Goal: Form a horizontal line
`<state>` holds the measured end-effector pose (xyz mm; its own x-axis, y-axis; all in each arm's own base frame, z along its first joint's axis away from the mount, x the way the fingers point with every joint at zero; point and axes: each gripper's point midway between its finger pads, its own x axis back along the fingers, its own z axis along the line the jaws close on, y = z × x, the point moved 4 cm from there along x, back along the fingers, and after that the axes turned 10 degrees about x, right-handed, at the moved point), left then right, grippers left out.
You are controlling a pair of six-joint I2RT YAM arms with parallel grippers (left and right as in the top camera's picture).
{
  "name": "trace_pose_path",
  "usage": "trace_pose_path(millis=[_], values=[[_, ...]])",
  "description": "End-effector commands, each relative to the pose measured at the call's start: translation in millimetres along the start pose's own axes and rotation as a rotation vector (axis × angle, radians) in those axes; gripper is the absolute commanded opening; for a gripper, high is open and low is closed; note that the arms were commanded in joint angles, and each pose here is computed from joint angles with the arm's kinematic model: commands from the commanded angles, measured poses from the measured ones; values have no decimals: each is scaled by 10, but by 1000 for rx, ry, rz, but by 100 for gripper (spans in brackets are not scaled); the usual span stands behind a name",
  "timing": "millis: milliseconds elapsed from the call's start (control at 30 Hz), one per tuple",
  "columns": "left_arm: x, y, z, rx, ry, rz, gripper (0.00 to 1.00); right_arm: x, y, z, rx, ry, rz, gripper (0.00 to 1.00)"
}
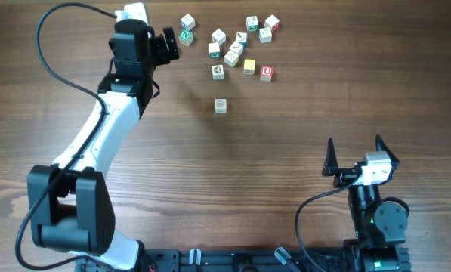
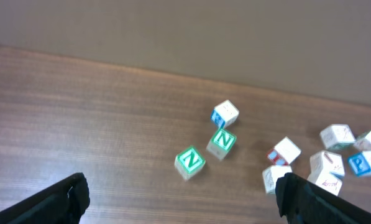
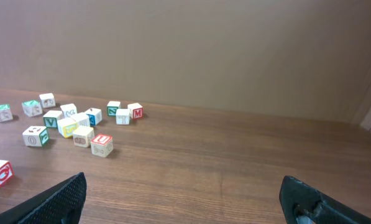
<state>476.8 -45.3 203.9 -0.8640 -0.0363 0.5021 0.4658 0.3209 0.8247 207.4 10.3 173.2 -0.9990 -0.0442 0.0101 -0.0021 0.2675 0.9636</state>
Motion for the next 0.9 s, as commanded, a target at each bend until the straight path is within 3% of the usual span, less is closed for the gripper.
trace_pose_path(millis=[0, 167, 600, 867], values=[[124, 343, -112, -4, -38, -78, 100, 3, 19, 27, 9, 18, -12, 100], [-11, 394, -267, 0, -135, -114, 100, 3, 19, 26, 9, 18, -12, 100], [-826, 118, -803, -40, -258, -3, 100, 3, 20, 27, 8, 18, -13, 100], [-1011, -374, -1087, -126, -288, 59, 100, 3, 20, 26, 9, 17, -12, 100]])
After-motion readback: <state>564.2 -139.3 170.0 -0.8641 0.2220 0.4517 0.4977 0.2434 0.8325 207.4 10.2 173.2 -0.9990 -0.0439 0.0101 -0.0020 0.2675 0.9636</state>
